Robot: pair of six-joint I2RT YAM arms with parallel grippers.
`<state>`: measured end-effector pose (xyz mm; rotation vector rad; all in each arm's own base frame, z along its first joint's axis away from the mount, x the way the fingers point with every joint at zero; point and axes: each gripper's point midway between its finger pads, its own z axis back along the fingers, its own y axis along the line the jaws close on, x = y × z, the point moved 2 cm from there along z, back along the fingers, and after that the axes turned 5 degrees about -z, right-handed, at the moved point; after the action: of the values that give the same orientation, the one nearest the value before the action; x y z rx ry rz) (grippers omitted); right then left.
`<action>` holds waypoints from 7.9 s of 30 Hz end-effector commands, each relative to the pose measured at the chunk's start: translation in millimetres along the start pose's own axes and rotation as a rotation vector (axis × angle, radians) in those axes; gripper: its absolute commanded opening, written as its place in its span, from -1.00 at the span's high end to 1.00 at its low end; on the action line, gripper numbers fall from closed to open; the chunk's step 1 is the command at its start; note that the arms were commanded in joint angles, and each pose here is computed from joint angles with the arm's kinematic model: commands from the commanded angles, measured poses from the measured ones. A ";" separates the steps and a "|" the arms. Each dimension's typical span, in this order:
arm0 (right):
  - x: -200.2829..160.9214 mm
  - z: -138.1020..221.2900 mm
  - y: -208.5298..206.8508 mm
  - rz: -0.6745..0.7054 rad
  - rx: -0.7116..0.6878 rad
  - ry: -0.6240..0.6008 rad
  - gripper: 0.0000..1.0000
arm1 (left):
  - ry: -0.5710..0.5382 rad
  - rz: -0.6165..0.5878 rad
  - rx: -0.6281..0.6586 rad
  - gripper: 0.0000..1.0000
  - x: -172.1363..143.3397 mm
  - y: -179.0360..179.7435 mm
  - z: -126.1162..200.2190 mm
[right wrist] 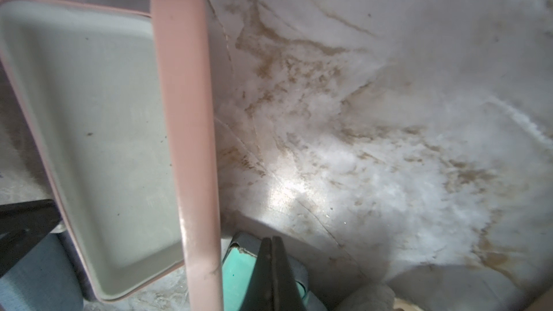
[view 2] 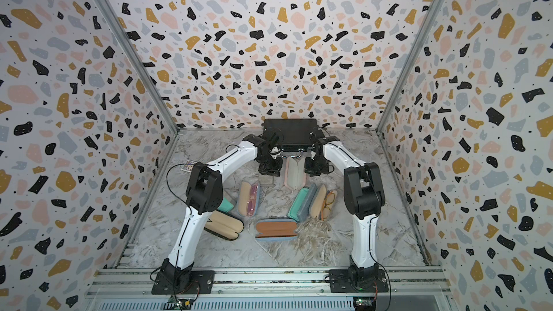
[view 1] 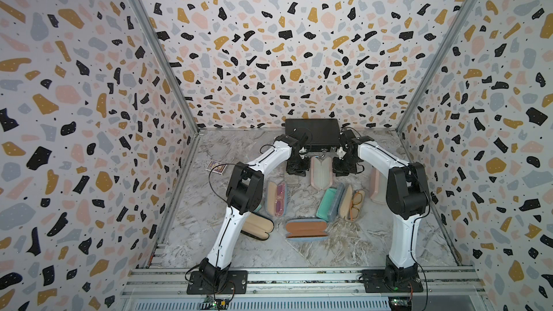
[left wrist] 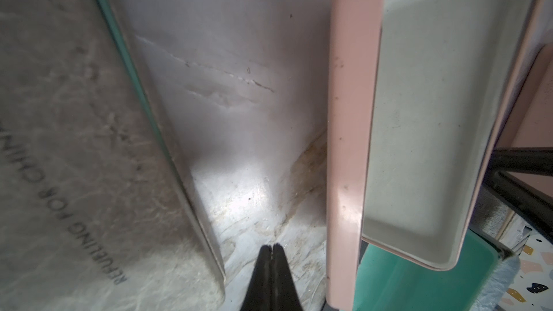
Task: Close the glasses case
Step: Close the glasses case at the center of the board, then pick up the glasses case at the center of the board, then place the glasses case at the center of the board, then move the glasses case to the center of the board.
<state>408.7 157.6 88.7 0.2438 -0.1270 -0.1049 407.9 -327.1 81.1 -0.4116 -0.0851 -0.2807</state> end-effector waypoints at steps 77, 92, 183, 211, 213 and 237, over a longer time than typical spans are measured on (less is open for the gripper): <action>-17.0 28.4 68.6 0.243 0.241 0.027 0.95 | -0.077 -0.145 -0.186 1.00 1.4 -89.9 25.4; -16.1 44.6 45.9 0.165 0.126 -0.068 0.72 | -0.157 -0.148 -0.109 1.00 -3.8 -75.0 57.0; -68.0 90.5 -272.3 -0.611 -0.389 -0.089 0.71 | -0.563 0.181 -0.028 -0.84 -97.5 100.0 194.5; -96.5 94.2 -259.6 -0.620 -0.355 -0.061 -0.07 | -0.587 0.177 -0.028 -0.85 -107.6 96.0 206.1; -97.8 103.6 -253.0 -0.623 -0.331 -0.083 -0.09 | -0.594 0.177 -0.031 -0.85 -108.2 94.9 209.0; -139.7 143.0 -45.1 -0.208 -0.168 -0.183 -0.31 | -0.657 0.158 -0.050 -0.88 -140.5 83.7 234.1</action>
<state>241.8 90.6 192.2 0.1034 -0.2669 -0.3337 293.5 -125.0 241.5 -0.5447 -0.6713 0.0240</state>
